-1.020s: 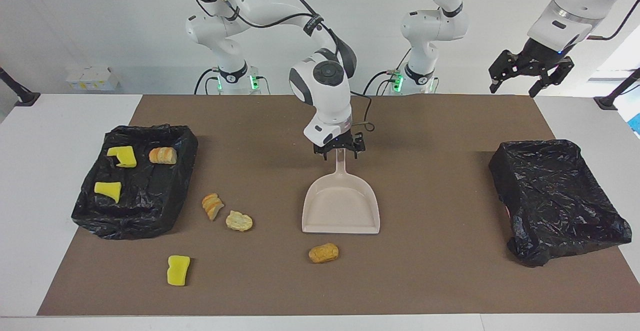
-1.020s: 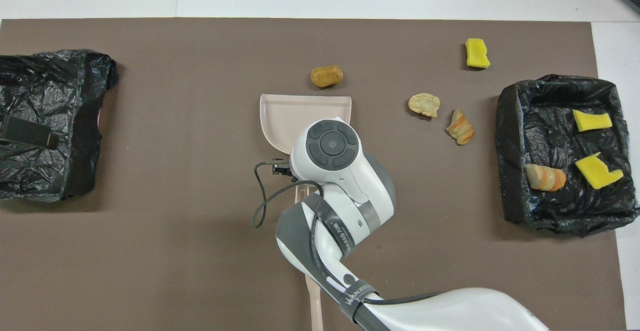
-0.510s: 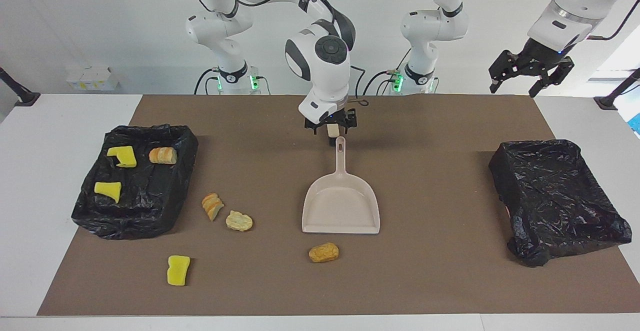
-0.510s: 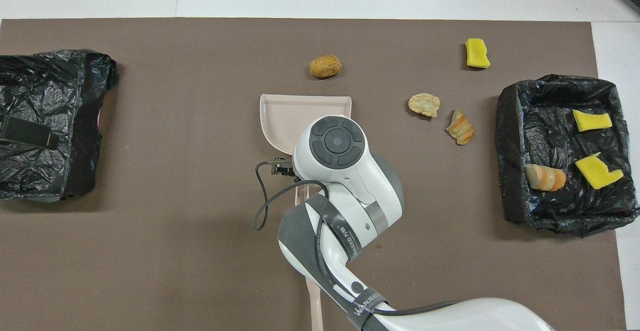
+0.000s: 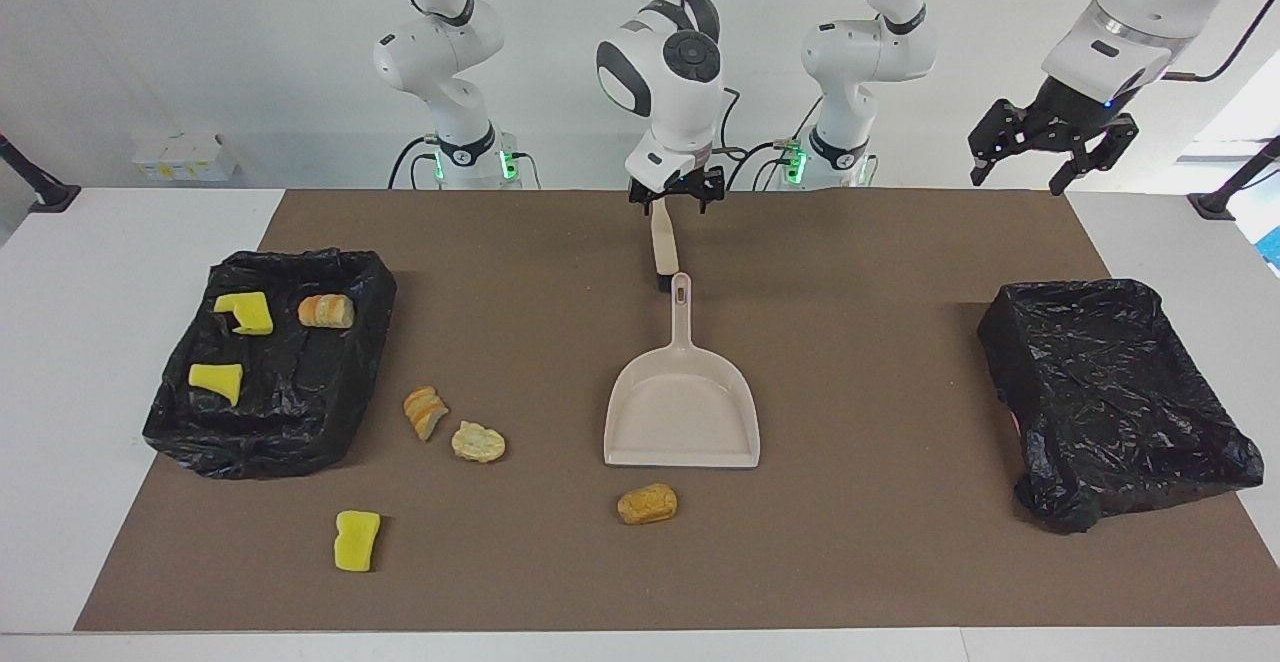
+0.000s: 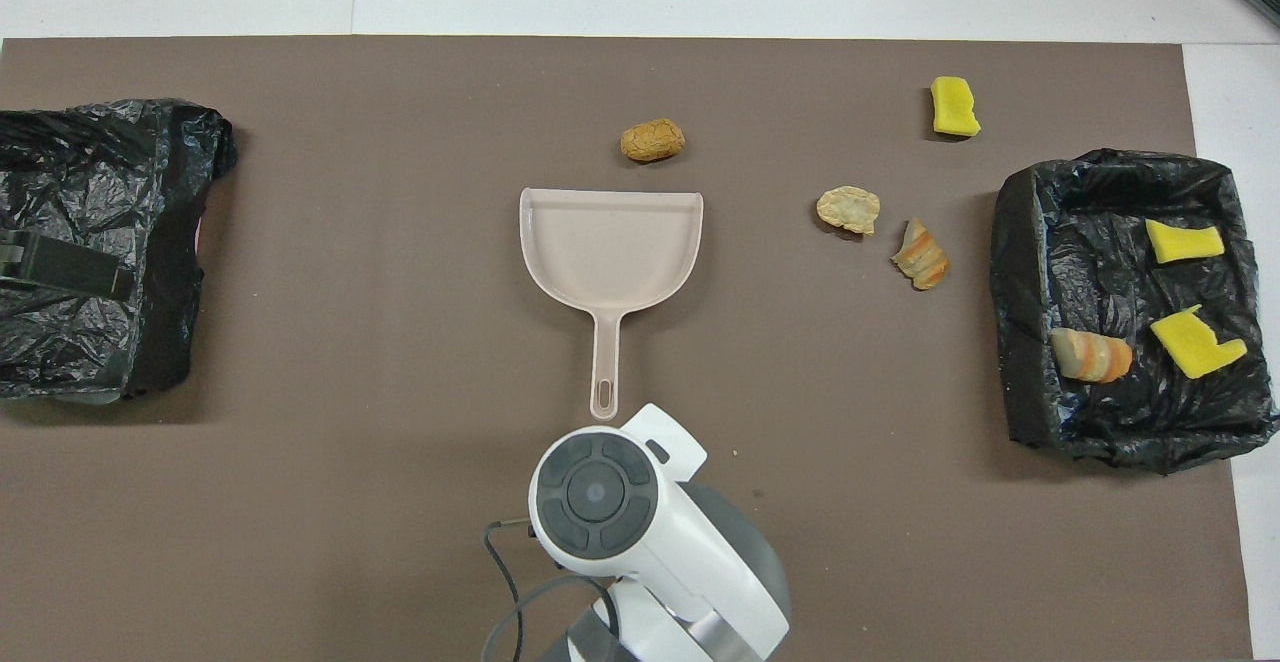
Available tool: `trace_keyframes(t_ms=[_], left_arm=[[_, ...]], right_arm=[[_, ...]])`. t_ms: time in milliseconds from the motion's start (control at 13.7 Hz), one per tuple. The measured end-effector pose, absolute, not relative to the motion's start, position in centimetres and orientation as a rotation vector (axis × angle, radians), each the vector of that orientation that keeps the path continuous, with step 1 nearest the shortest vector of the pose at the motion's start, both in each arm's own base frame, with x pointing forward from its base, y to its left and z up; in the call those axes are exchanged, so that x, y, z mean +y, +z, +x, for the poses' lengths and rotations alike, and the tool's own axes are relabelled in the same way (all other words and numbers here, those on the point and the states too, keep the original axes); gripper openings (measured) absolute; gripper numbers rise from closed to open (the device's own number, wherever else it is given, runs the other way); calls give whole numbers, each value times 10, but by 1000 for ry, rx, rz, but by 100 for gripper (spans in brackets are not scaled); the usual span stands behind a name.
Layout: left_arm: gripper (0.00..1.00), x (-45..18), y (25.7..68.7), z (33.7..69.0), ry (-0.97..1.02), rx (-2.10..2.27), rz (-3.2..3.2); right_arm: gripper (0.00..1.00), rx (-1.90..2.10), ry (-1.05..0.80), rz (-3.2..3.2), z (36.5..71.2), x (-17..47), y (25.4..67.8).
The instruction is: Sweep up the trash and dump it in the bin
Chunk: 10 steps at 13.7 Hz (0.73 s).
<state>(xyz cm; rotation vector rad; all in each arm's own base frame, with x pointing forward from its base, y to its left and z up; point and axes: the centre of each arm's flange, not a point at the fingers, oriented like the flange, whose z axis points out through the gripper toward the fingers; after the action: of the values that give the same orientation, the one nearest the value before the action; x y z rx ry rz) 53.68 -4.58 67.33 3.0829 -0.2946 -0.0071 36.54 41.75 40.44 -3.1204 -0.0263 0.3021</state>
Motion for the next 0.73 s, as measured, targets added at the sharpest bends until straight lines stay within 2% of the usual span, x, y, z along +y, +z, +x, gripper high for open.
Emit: trace_keyframes(t_ms=[364,583,729], left_arm=[[100,-89,665,532,-28,-413,3069],[100,-142,637,529,-23,-436,3067],[100,-183,608,523,-39,-431,3070]], right_arm=[[100,-5,341,-3126,300,411,374],[100,49,318,-3126,270,416,344],[96,57,329,-3132,264,412,334]])
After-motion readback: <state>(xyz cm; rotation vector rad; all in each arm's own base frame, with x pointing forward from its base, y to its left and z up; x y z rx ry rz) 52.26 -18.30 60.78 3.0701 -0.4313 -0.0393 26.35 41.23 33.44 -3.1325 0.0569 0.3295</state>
